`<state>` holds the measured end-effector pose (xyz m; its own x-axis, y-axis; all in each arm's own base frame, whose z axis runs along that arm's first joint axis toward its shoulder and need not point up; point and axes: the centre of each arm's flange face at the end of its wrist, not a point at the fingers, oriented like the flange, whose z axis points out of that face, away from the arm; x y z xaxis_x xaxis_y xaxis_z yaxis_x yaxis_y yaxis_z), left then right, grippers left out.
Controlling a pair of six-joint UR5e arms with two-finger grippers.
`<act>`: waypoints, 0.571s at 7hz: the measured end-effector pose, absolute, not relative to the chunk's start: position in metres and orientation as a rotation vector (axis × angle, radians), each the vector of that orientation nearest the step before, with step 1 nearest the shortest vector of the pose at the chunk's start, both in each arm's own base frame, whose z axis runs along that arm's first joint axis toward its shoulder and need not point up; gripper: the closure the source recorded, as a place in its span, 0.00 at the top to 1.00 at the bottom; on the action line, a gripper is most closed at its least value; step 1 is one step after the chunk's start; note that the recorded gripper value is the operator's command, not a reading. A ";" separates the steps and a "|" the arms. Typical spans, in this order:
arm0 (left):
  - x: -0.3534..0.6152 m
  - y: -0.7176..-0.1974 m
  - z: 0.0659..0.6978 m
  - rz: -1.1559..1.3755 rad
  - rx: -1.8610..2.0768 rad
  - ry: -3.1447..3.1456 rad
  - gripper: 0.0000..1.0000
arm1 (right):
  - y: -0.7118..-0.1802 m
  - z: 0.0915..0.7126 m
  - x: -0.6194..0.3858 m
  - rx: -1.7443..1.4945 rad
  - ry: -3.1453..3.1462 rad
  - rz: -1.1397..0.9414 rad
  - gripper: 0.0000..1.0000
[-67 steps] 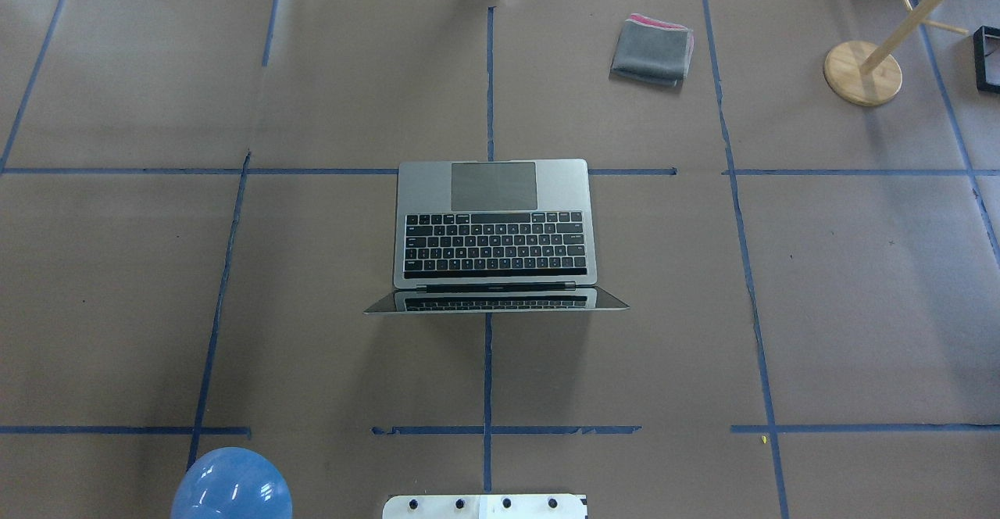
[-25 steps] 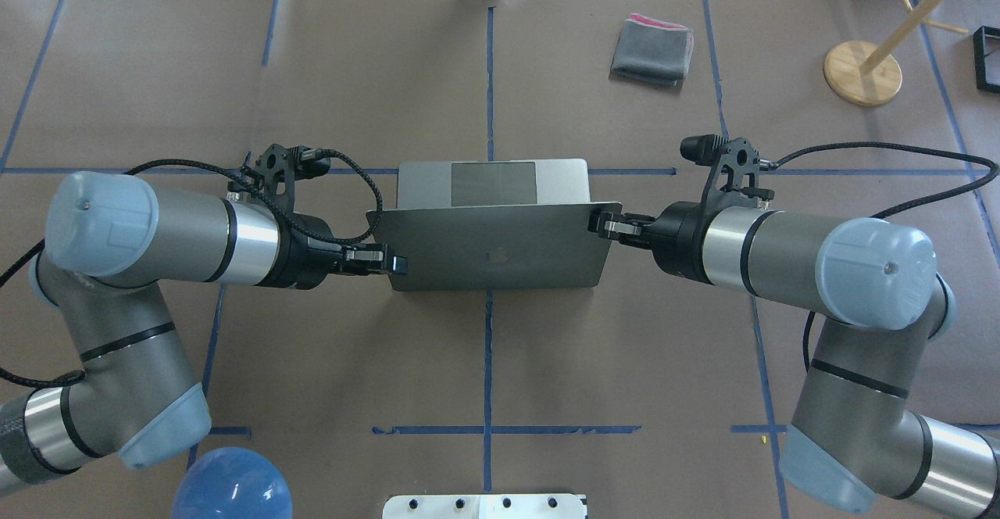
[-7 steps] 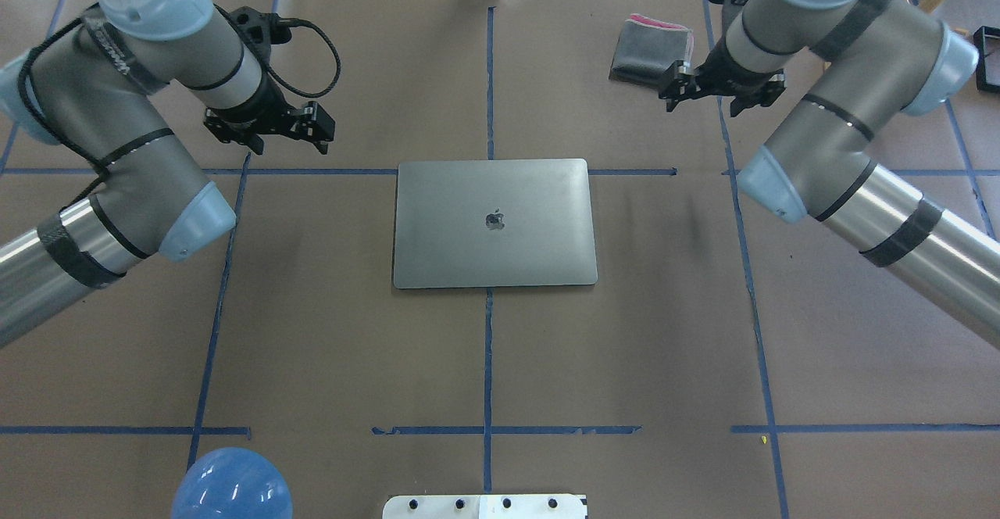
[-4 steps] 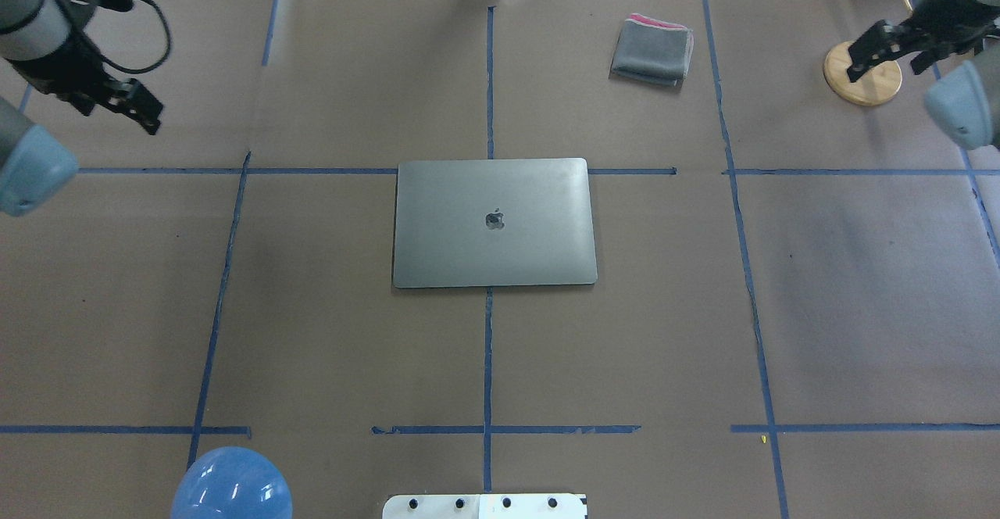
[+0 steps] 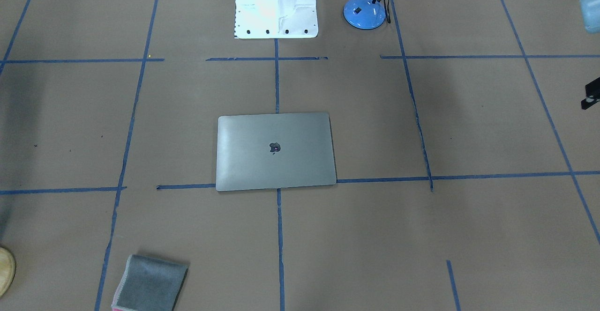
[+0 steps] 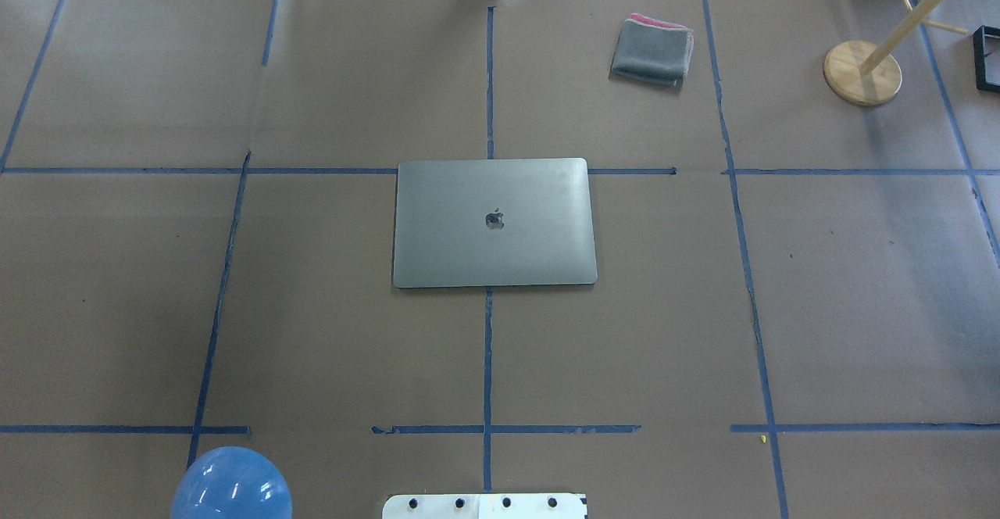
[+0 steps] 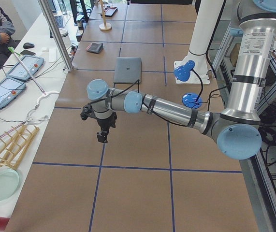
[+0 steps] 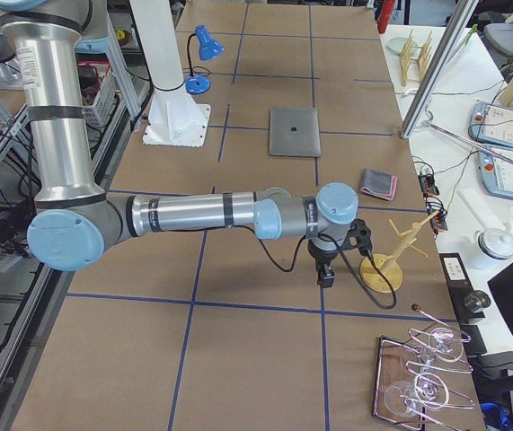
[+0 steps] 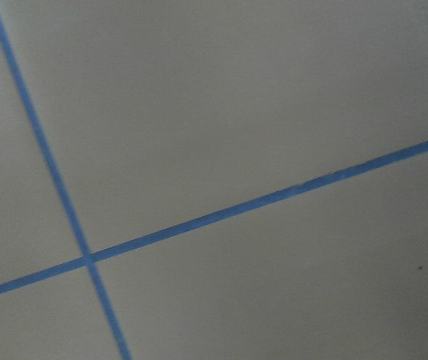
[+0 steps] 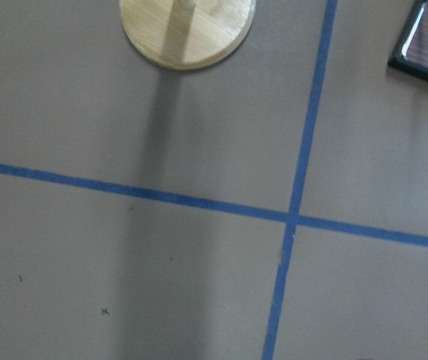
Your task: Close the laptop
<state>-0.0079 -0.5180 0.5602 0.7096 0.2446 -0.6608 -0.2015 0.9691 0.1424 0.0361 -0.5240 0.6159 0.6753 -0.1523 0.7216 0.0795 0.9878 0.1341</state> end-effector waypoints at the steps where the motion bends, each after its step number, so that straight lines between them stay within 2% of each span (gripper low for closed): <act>1: -0.022 -0.494 0.581 0.214 0.012 0.746 1.00 | -0.504 0.630 0.047 0.079 -0.831 -0.107 1.00; 4: -0.043 -0.448 0.609 0.150 -0.050 0.743 1.00 | -0.493 0.633 0.059 0.056 -0.801 -0.071 1.00</act>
<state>-0.0434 -0.4478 0.6090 0.7264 0.1186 -0.6770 -0.1540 0.9880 0.0079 0.0588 -0.4933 0.6334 0.6939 -0.0851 0.7150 0.0429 0.9961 0.0769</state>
